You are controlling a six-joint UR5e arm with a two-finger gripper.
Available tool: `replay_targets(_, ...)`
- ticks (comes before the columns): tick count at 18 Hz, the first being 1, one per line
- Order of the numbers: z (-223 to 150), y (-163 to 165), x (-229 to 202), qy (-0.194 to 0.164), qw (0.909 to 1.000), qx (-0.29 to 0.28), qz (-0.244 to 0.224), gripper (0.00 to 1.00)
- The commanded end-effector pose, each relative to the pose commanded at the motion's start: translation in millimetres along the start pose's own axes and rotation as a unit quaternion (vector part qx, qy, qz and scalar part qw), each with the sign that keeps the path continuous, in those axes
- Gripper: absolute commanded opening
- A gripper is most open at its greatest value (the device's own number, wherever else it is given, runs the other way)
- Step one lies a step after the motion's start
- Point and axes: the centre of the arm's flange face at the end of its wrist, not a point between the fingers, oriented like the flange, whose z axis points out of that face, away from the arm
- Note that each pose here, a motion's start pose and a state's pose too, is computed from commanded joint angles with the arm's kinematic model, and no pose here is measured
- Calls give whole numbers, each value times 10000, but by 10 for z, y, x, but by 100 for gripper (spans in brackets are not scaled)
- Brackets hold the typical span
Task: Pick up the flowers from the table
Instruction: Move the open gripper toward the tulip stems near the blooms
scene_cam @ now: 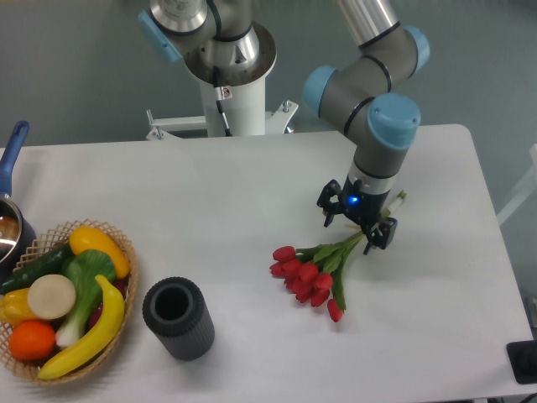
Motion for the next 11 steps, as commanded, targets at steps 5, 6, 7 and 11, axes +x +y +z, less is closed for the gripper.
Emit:
replay_targets(5,70,28,-49,92,9999,-21,-51,100)
replay_targets(6,75,53,-68,88,9999,-21,-74,100)
replay_targets(7,89,71,-93,77,9999,-19,-87,100)
replay_targets(11,150,82,-174,91,9999,-14,-121,100)
